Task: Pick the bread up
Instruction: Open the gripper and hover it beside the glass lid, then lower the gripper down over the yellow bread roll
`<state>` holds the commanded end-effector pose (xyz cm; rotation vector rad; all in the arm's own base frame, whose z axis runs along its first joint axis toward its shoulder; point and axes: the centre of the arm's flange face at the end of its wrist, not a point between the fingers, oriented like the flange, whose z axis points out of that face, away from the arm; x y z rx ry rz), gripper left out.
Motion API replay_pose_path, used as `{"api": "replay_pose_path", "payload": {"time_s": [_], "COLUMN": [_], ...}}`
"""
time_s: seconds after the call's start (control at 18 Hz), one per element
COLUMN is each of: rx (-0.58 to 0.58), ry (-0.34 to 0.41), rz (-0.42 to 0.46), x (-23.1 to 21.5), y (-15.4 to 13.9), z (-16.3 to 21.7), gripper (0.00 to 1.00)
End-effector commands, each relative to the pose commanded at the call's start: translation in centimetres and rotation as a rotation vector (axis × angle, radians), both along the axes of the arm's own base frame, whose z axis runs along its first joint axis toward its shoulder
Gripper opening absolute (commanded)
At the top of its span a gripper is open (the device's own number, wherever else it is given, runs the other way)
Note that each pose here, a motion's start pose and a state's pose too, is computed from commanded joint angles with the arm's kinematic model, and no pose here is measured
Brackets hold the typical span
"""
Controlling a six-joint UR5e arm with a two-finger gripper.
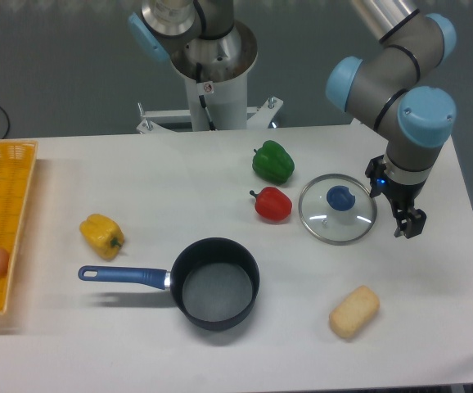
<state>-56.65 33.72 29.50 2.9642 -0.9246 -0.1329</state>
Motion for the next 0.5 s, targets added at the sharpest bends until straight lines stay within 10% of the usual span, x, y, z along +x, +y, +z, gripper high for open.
{"api": "replay_pose_path", "payload": {"time_s": [0.5], "rx": [0.080], "ry": [0.070], "rz": [0.201], "x": [-0.7], "y": [9.1], "z": [-1.2], "gripper": [1.00]}}
